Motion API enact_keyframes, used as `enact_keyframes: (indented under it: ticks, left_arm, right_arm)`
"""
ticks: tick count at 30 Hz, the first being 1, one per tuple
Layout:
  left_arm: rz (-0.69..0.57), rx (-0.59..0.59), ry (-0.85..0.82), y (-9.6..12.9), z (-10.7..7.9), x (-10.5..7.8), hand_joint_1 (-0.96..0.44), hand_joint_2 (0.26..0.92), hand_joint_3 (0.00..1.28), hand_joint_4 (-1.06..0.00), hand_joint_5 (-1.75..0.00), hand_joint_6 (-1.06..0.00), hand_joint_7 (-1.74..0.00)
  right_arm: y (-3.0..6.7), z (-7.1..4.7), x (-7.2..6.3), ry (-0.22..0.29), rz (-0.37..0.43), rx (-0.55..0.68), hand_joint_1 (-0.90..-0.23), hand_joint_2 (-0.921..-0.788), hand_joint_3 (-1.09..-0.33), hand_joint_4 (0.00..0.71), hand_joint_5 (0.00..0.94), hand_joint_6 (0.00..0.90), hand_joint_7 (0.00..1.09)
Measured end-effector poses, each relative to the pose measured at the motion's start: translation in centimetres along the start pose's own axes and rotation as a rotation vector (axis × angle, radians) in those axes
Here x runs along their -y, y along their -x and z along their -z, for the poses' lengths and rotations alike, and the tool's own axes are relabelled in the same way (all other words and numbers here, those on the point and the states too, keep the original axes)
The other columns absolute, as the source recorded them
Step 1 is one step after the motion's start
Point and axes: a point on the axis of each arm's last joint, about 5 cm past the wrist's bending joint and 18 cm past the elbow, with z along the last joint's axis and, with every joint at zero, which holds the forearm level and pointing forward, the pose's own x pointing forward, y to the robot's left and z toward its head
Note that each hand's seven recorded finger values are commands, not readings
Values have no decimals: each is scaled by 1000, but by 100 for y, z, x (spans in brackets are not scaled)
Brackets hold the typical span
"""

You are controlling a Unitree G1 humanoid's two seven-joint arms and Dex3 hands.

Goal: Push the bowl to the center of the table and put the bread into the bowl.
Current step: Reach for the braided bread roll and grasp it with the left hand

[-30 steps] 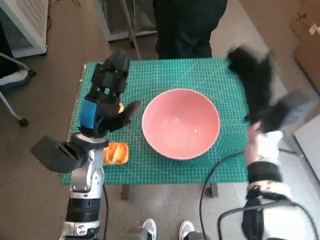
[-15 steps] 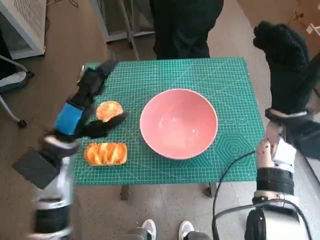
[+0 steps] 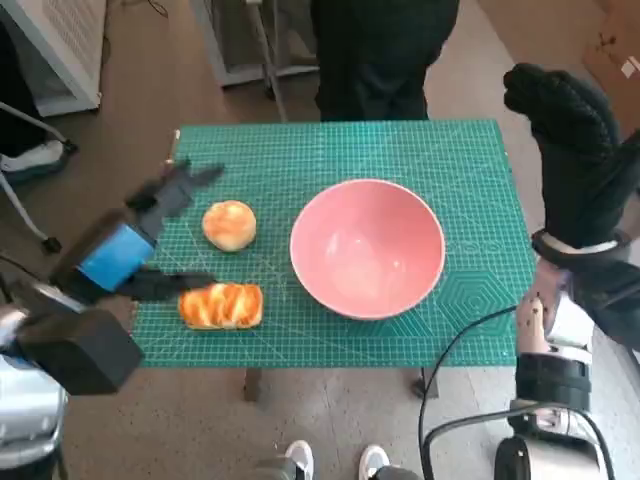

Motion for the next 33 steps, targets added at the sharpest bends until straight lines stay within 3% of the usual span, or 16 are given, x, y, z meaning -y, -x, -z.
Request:
enact_keyframes:
  ticks: [15, 33]
  left_arm:
    - [163, -121, -125, -36, 247, 218, -262, 760, 1, -103, -9, -284, -34]
    - [371, -273, -179, -201, 555, 618, -307, 783, 7, -110, -2, -289, -5]
  right_arm:
    - [-6, 15, -54, -10, 7, -6, -459, -921, -436, 376, 3, 449, 17]
    - [-12, 20, -75, -16, 2, -11, -463, -921, -434, 377, 2, 456, 17]
